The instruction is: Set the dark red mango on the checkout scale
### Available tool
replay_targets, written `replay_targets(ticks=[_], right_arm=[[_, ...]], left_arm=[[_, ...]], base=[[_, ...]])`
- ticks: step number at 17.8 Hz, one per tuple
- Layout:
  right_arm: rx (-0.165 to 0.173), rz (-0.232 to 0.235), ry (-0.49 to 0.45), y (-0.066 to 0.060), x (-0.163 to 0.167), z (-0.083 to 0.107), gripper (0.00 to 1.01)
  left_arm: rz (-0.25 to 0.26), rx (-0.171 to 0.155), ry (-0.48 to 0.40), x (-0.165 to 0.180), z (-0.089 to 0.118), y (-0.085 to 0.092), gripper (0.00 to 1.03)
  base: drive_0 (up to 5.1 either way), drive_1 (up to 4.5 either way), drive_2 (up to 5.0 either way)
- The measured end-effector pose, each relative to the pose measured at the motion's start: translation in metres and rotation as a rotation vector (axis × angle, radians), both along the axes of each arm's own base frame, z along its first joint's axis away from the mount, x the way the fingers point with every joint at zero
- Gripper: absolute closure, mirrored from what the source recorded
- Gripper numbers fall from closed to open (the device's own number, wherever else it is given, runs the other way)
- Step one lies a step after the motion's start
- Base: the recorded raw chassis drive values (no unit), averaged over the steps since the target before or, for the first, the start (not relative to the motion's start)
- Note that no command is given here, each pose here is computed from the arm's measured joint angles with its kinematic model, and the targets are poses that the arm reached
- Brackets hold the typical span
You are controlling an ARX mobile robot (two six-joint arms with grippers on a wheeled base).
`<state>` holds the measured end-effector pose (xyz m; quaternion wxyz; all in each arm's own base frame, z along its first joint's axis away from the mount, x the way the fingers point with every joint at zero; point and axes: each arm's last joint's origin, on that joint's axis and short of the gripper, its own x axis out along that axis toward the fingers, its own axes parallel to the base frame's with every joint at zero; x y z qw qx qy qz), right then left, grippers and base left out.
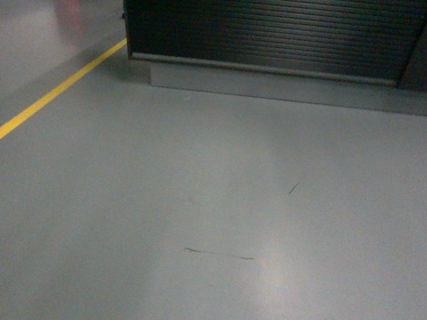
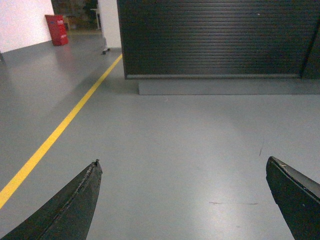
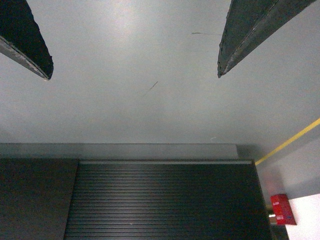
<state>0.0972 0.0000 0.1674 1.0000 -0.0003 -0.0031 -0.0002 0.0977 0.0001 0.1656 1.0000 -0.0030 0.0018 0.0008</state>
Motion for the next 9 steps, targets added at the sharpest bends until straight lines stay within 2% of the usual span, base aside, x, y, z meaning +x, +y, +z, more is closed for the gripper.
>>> replay_targets(ticks=[9], right_arm=[[0.0, 0.0, 0.003, 0.0, 0.0, -0.0003, 0.03]], left_arm=[[-0.001, 0.0, 0.001, 0.0, -0.0001, 0.0, 0.05]], base=[[0.0, 4.05, -4.1]])
